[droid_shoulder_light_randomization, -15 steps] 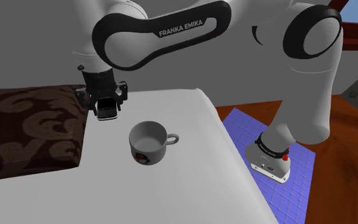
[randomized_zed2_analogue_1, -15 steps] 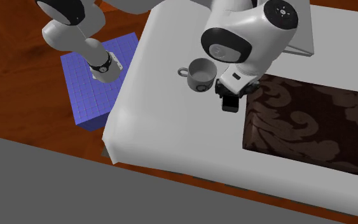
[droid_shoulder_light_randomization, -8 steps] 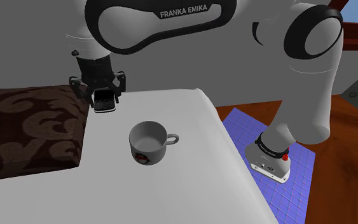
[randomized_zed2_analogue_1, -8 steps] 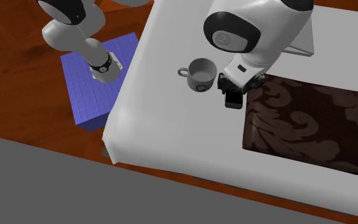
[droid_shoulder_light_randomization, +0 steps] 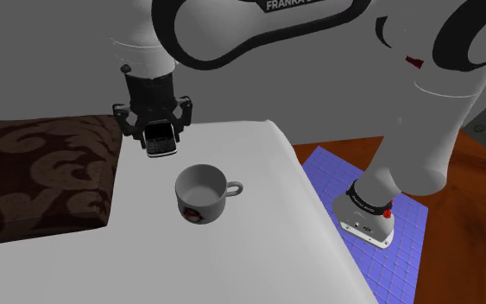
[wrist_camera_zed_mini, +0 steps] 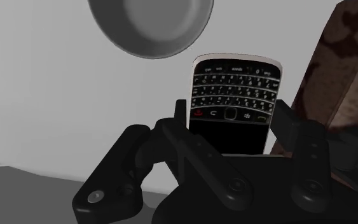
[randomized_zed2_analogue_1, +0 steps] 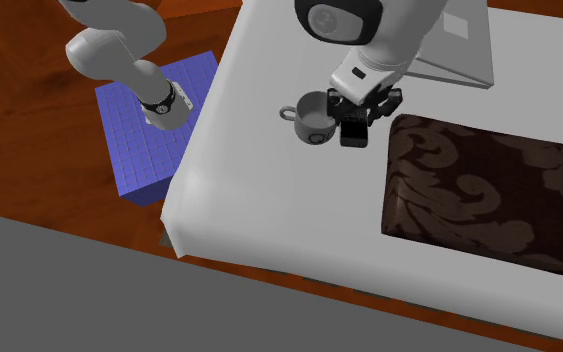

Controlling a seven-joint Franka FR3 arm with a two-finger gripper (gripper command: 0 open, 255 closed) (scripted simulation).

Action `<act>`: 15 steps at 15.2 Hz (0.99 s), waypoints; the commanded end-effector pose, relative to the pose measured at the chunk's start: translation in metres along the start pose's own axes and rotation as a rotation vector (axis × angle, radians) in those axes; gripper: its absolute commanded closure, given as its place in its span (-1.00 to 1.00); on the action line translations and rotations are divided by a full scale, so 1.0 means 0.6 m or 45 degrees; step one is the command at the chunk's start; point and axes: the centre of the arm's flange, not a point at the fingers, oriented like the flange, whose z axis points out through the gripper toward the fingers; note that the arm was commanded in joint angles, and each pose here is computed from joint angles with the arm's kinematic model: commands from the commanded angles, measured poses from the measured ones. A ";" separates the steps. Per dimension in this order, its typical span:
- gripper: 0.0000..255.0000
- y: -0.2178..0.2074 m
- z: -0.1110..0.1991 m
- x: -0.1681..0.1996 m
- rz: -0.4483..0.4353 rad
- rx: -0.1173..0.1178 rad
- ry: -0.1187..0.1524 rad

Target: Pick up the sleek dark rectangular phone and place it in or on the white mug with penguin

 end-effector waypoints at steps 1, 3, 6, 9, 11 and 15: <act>1.00 0.024 0.001 -0.032 0.001 0.000 0.000; 1.00 0.051 0.000 -0.066 0.001 0.000 0.000; 1.00 0.093 -0.003 -0.117 0.001 0.000 0.000; 1.00 0.142 -0.005 -0.176 0.001 0.000 0.000; 1.00 0.142 0.012 -0.176 0.001 0.000 0.000; 1.00 0.143 0.048 -0.175 0.001 0.000 0.000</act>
